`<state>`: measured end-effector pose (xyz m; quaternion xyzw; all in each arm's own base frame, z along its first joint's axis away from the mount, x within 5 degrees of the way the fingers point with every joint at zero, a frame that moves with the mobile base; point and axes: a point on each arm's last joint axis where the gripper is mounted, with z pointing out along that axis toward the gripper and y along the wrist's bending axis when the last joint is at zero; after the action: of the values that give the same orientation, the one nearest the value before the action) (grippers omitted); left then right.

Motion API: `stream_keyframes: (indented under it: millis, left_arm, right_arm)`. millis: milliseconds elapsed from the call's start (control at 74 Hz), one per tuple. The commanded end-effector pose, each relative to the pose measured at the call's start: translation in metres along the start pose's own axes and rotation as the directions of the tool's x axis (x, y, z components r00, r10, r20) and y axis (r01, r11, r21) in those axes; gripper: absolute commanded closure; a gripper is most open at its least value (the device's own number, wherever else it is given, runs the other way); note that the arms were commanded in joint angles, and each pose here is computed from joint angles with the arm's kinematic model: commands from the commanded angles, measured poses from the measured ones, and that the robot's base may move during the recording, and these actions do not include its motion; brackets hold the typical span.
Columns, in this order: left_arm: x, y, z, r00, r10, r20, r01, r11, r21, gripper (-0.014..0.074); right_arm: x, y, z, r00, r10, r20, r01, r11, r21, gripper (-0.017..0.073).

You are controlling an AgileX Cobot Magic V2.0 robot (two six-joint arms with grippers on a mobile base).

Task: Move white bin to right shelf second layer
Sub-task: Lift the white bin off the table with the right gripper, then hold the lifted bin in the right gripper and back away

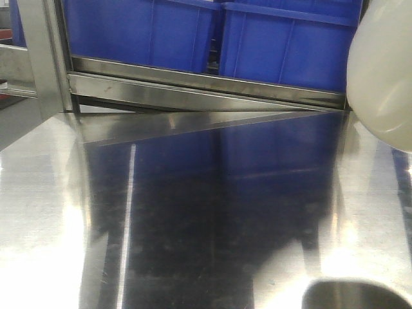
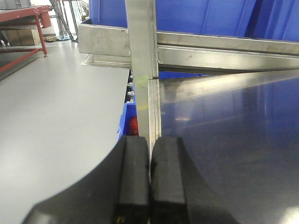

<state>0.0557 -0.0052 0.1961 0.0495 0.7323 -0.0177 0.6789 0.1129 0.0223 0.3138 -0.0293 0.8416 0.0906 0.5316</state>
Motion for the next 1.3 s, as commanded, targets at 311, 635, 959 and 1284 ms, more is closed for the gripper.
stream_keyframes:
  millis: [311, 635, 959, 1284]
  left_arm:
    - [0.0037, -0.0004, 0.0010, 0.998, -0.003, 0.065, 0.003, 1.000, 0.002, 0.0509]
    - [0.0037, -0.0004, 0.0010, 0.998, -0.003, 0.065, 0.003, 1.000, 0.002, 0.0509]
    - [0.0037, -0.0004, 0.0010, 0.998, -0.003, 0.065, 0.003, 1.000, 0.002, 0.0509]
    - [0.0037, -0.0004, 0.0010, 0.998, -0.003, 0.065, 0.003, 1.000, 0.002, 0.0509]
  right_arm:
    - [-0.0188, 0.0015, -0.0063, 0.990, 0.014, 0.141, -0.012, 1.000, -0.011, 0.0503]
    - [-0.0188, 0.0015, -0.0063, 0.990, 0.014, 0.141, -0.012, 1.000, -0.011, 0.0503]
    - [-0.0188, 0.0015, -0.0063, 0.990, 0.014, 0.141, -0.012, 1.000, -0.011, 0.0503]
    - [-0.0188, 0.0015, -0.0063, 0.990, 0.014, 0.141, -0.012, 1.000, -0.011, 0.0503]
